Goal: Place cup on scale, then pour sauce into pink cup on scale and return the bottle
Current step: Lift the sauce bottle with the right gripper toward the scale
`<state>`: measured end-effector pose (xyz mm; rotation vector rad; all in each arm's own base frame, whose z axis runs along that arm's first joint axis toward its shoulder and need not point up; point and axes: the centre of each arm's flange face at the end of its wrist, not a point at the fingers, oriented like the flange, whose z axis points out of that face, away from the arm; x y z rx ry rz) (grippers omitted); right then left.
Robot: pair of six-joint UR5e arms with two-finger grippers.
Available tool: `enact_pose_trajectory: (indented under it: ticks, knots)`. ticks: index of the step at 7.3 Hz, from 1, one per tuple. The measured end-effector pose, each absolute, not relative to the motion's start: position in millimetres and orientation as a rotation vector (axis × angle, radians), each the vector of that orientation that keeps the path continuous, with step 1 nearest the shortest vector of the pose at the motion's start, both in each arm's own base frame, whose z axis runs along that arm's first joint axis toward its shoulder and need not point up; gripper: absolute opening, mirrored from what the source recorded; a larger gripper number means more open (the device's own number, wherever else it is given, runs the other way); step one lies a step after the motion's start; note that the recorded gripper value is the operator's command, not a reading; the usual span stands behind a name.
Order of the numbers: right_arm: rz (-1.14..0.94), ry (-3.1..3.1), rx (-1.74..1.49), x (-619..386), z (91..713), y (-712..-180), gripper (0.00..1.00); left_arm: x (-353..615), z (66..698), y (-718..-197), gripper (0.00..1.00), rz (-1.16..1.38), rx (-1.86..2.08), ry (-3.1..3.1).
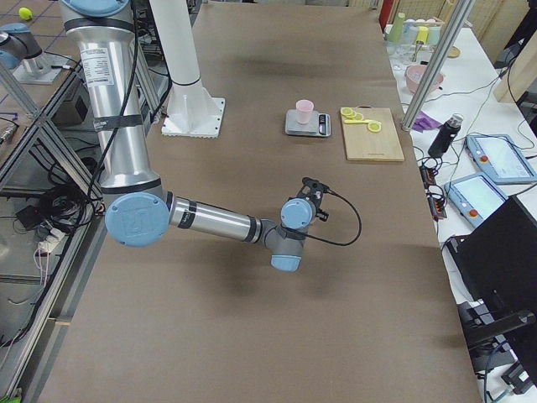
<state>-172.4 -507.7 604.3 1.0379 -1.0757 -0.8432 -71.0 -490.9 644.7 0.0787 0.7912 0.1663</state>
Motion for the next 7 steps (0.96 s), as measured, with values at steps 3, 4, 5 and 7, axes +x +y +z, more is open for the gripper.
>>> enact_pose_trajectory:
  ticks: [3, 4, 5, 7]
  knots:
    - [-0.818, -1.086, 0.956, -174, 582, -532, 0.00, -71, 645, -491, 0.98, 0.160, 0.075, 0.791]
    - [-0.788, -1.075, 0.913, -172, 571, -545, 0.00, -71, 645, -491, 0.98, 0.158, 0.074, 0.792]
    - [-0.766, -1.063, 0.884, -172, 563, -555, 0.00, -71, 645, -491, 0.98, 0.156, 0.073, 0.792]
    - [-0.744, -1.049, 0.858, -175, 547, -570, 0.00, -71, 645, -491, 0.98, 0.152, 0.072, 0.792]
